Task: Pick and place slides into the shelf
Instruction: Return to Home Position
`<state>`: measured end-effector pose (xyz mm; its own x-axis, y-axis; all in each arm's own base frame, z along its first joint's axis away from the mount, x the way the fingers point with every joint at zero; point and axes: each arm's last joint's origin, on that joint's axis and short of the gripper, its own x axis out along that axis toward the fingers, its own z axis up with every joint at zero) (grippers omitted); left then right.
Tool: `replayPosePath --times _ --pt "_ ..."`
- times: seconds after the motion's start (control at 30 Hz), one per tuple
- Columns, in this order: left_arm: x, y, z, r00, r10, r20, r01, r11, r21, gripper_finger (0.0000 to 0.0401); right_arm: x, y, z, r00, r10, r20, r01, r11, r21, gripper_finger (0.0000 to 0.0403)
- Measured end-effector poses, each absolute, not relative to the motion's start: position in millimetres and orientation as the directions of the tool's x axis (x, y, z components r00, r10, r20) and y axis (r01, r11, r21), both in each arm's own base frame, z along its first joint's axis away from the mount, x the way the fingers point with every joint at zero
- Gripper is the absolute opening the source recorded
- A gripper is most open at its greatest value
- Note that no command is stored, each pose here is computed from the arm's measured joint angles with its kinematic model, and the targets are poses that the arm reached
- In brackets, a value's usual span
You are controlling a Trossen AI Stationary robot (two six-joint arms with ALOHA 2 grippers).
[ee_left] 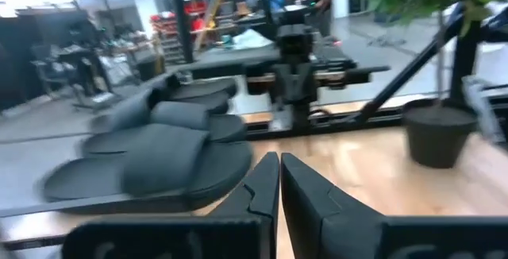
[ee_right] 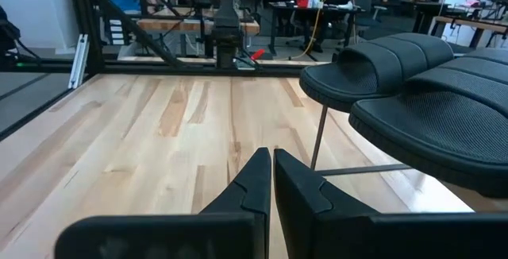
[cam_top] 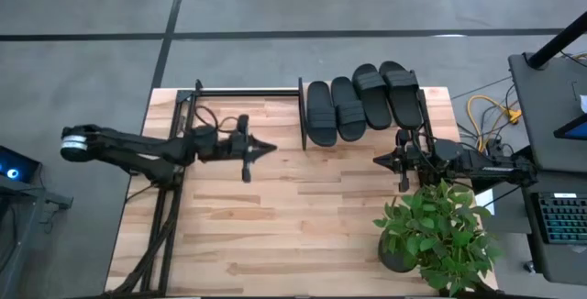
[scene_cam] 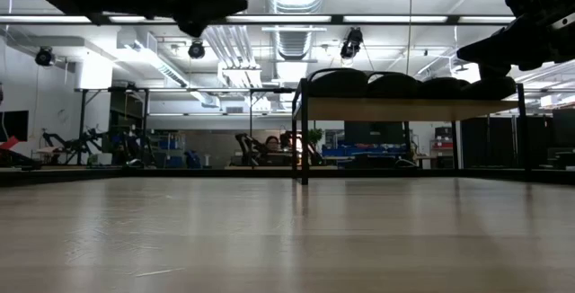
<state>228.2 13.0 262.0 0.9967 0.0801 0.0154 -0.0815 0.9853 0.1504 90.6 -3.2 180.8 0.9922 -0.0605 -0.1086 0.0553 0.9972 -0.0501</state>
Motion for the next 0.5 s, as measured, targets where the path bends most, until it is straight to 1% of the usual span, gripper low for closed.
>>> replayPosePath --times 0.1,0.2,0.37,0.5 --pt "213.2 17.6 258.2 0.994 0.112 0.015 -0.113 0.975 0.193 0.0 90.5 -3.2 180.8 0.992 -0.06 -0.109 0.055 0.997 -0.052 0.0009" --pt "193.1 14.5 248.1 0.995 0.1 0.028 -0.103 0.975 0.199 0.0 90.7 -3.3 180.5 0.992 -0.061 -0.111 0.055 0.997 -0.053 0.0009" --pt "161.3 11.7 223.1 0.991 0.121 0.064 -0.129 0.983 0.131 0.0 90.6 -3.7 180.9 0.991 -0.078 -0.107 0.072 0.996 -0.058 0.0009" --pt "145.3 7.9 215.4 0.991 0.104 0.087 -0.113 0.988 0.105 0.0 90.6 -3.8 181.0 0.991 -0.078 -0.106 0.072 0.996 -0.059 0.0009"
